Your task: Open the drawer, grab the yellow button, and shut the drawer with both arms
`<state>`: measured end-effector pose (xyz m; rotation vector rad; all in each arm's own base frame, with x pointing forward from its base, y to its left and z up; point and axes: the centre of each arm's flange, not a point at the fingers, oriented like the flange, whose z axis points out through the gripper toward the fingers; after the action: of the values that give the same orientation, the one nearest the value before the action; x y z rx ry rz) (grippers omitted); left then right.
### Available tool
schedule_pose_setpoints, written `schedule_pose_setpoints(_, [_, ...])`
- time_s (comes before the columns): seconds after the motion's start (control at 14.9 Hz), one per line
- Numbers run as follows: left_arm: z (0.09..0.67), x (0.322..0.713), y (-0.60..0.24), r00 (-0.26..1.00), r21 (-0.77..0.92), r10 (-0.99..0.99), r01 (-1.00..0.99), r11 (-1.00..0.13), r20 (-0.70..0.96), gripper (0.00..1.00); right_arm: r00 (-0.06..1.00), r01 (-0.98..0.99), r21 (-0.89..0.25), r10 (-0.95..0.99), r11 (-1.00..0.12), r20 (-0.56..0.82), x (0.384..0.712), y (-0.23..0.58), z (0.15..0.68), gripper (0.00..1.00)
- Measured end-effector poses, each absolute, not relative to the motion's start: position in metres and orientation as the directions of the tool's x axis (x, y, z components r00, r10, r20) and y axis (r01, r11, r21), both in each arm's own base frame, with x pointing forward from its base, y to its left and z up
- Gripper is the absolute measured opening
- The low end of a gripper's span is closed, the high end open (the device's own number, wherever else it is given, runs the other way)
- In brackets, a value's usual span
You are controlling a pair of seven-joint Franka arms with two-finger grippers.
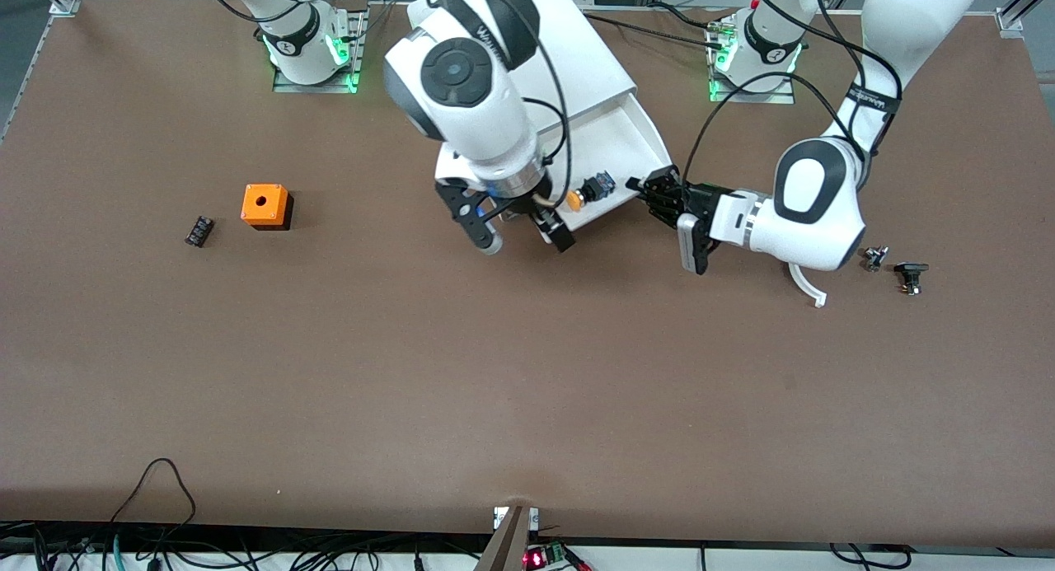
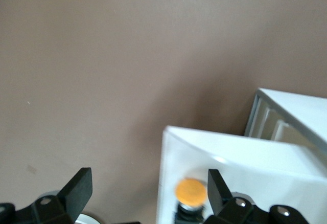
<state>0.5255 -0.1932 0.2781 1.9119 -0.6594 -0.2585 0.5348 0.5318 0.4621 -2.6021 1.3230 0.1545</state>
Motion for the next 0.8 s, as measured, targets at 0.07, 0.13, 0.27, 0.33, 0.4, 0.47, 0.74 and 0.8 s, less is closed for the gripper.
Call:
schedule_pose_setpoints(0.07, [0.278, 0.532, -0.188, 0.827, 0.897, -0.550, -0.327, -0.298, 0.119, 0.14, 0.594, -0.805, -0.139, -0.782, -0.577, -0.192, 0.526, 0.542, 0.458, 1.00])
schedule_pose_setpoints(0.13, [0.277, 0.536, -0.184, 0.827, 0.898, -0.548, -0.326, -0.295, 0.120, 0.14, 0.597, -0.803, -0.131, -0.779, -0.582, -0.192, 0.517, 0.551, 0.453, 1.00])
schedule_pose_setpoints(0.27, [0.275, 0.544, -0.178, 0.827, 0.897, -0.548, -0.328, -0.295, 0.122, 0.14, 0.587, -0.809, -0.124, -0.786, -0.574, -0.192, 0.504, 0.569, 0.442, 1.00])
schedule_pose_setpoints(0.33, [0.274, 0.546, -0.177, 0.827, 0.898, -0.548, -0.327, -0.293, 0.123, 0.14, 0.578, -0.816, -0.128, -0.792, -0.564, -0.196, 0.500, 0.577, 0.436, 1.00])
schedule_pose_setpoints(0.4, [0.273, 0.547, -0.176, 0.828, 0.898, -0.547, -0.327, -0.293, 0.123, 0.16, 0.572, -0.820, -0.136, -0.796, -0.556, -0.199, 0.498, 0.584, 0.431, 1.00])
schedule_pose_setpoints(0.47, [0.272, 0.548, -0.176, 0.829, 0.899, -0.546, -0.326, -0.292, 0.123, 0.16, 0.569, -0.822, -0.143, -0.797, -0.551, -0.202, 0.497, 0.590, 0.425, 1.00])
schedule_pose_setpoints(0.74, [0.268, 0.553, -0.173, 0.826, 0.896, -0.552, -0.327, -0.301, 0.116, 0.48, 0.540, -0.841, -0.175, -0.813, -0.512, -0.217, 0.497, 0.601, 0.415, 1.00])
schedule_pose_setpoints(0.8, [0.270, 0.554, -0.173, 0.831, 0.898, -0.547, -0.312, -0.309, 0.101, 0.57, 0.533, -0.845, -0.178, -0.817, -0.504, -0.221, 0.495, 0.605, 0.412, 1.00])
